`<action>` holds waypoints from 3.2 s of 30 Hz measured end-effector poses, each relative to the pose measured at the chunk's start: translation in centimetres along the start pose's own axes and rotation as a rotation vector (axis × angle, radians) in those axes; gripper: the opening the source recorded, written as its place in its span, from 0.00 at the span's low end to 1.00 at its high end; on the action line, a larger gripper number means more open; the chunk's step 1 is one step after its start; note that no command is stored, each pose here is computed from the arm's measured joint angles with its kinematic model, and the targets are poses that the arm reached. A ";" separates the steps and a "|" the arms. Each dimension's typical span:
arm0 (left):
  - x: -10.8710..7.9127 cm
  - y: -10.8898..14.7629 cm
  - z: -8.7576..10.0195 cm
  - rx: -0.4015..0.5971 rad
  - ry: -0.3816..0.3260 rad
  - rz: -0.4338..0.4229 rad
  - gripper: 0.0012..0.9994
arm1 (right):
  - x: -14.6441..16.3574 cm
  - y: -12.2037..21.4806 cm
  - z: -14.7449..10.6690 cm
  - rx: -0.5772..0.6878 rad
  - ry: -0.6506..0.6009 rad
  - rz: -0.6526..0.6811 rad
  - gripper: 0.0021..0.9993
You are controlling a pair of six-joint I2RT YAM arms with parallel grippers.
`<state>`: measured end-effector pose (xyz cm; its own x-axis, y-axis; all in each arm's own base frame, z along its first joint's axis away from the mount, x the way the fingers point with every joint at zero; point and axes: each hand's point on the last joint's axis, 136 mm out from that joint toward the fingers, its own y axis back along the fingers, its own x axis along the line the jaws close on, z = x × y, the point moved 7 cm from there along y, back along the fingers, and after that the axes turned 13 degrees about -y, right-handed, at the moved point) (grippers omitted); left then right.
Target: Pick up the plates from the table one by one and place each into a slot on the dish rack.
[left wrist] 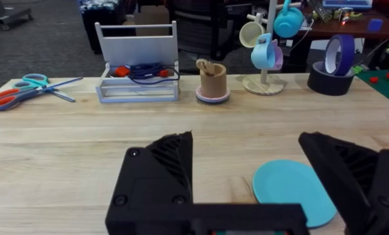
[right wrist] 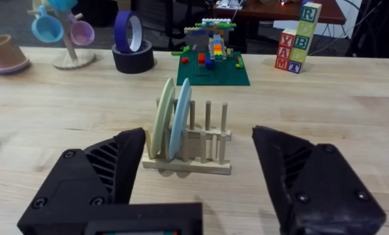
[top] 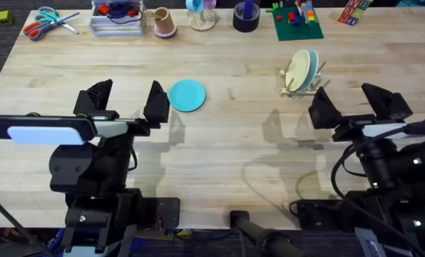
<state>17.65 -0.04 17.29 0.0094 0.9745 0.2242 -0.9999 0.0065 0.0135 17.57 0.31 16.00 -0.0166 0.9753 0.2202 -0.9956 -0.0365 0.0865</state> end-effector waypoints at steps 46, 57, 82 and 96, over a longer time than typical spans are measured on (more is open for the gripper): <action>0.6 1.8 2.5 0.114 -0.004 -0.026 0.99 | 0.5 0.6 2.0 -0.026 0.016 0.008 1.00; 2.4 5.9 10.0 0.062 -0.072 -0.004 0.99 | 1.9 4.0 7.5 -0.021 0.016 0.007 1.00; 4.9 2.9 21.2 0.611 -0.042 -0.147 0.99 | 4.7 4.3 20.2 0.391 -0.004 -0.081 0.99; 5.1 -0.9 22.4 0.861 0.004 -0.206 0.99 | 5.1 0.2 22.7 0.634 -0.018 -0.129 1.00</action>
<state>18.91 -0.08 40.29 0.1873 0.9732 0.1333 -0.6227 0.0127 0.7824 19.37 0.36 39.18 0.1064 0.9769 0.1853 -0.7416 -0.0462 0.6693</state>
